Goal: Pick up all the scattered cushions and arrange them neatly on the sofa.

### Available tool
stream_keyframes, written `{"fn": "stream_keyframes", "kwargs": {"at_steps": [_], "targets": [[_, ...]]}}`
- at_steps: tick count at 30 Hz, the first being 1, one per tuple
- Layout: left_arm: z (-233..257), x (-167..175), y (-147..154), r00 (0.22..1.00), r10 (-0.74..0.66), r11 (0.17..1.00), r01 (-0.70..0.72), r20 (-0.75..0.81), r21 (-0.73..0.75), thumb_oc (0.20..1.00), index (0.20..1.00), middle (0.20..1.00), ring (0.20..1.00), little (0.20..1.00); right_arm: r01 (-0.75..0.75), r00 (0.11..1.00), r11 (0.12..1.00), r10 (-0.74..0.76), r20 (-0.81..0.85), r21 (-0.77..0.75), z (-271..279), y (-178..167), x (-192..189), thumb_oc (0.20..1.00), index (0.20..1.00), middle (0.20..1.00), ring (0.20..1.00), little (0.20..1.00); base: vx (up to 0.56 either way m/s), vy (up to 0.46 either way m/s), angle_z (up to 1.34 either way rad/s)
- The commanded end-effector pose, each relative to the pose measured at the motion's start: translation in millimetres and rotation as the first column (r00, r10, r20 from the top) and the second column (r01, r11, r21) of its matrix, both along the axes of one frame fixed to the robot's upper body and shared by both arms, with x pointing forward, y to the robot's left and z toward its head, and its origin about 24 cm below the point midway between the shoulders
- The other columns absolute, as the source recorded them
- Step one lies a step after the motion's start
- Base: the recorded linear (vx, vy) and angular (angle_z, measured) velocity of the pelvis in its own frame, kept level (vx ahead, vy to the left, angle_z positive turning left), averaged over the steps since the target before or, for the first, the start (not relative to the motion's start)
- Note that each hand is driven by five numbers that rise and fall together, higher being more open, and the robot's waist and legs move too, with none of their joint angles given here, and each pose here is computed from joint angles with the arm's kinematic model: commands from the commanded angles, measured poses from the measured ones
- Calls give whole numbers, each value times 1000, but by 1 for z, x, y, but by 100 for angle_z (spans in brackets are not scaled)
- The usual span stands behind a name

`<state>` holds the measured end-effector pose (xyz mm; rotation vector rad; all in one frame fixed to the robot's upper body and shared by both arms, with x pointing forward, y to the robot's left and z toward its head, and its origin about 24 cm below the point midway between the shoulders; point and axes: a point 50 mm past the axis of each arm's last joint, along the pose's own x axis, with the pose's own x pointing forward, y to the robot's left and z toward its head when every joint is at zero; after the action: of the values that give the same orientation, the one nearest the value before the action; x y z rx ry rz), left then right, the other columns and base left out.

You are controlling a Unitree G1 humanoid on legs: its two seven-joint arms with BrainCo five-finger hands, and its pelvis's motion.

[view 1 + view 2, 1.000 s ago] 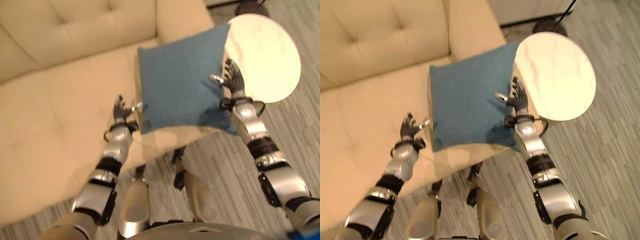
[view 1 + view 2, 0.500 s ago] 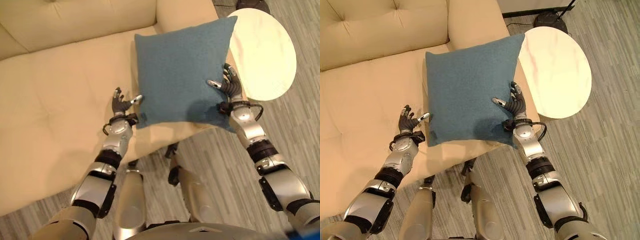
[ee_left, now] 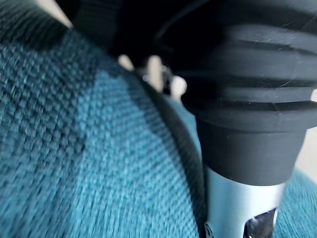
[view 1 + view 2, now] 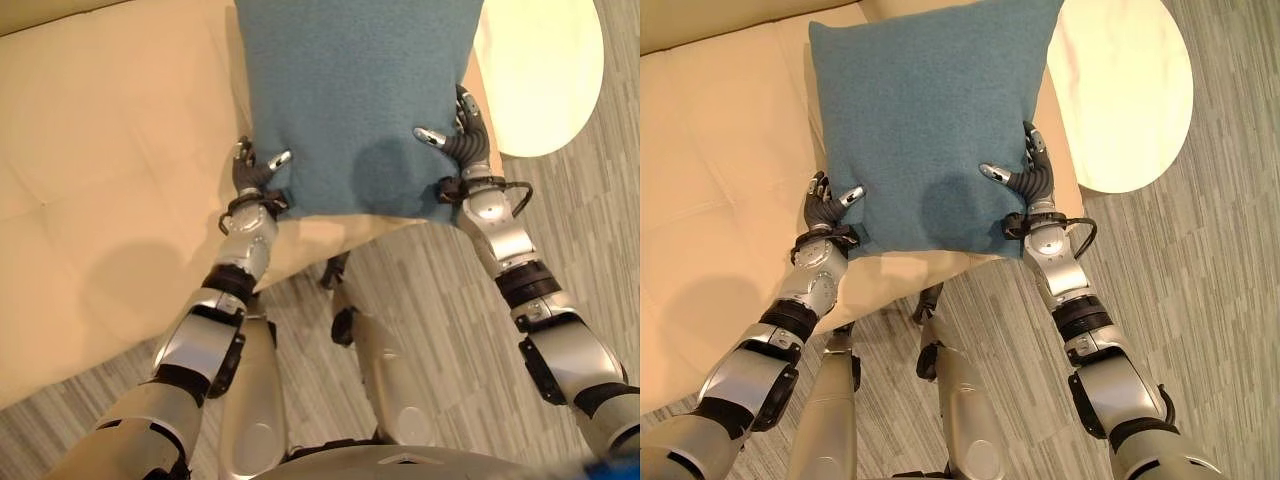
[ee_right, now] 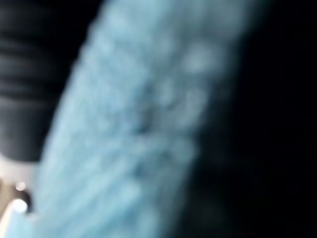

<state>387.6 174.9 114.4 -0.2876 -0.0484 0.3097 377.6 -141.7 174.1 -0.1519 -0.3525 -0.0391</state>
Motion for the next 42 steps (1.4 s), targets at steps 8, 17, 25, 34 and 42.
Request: {"fn": "stream_keyframes", "kwargs": {"at_steps": [8, 17, 25, 34, 42], "targets": [[48, 6, -65, 962, -182, 973, 205, 203, -103, 200, 200, 200, 200, 200, -175, 983, 985, 174, 57, 7, 7, 50, -10, 200, 200, 200, 200, 200, 2, 1, -2], [44, -5, -55, 951, -154, 958, 210, 269, -194, 200, 200, 200, 200, 200, -170, 985, 985, 169, 25, 11, -7, 45, -14, 200, 200, 200, 200, 200, 8, 3, 0], [-3, -40, -48, 957, -159, 927, 229, 242, -297, 200, 200, 200, 200, 200, -174, 981, 985, 174, -84, 9, -54, 30, -36, 200, 200, 200, 200, 200, 56, -44, 4], [-47, -85, -61, 937, -295, 887, 341, 186, -311, 200, 200, 200, 200, 200, -156, 970, 985, 166, -175, 73, -99, 9, -75, 200, 200, 200, 200, 200, 2, -106, 70], [-77, -112, -50, 942, -316, 870, 335, 113, -362, 200, 200, 200, 200, 200, -181, 965, 978, 196, -171, 103, -104, 9, -90, 200, 200, 200, 200, 200, 61, -22, 73]]}}
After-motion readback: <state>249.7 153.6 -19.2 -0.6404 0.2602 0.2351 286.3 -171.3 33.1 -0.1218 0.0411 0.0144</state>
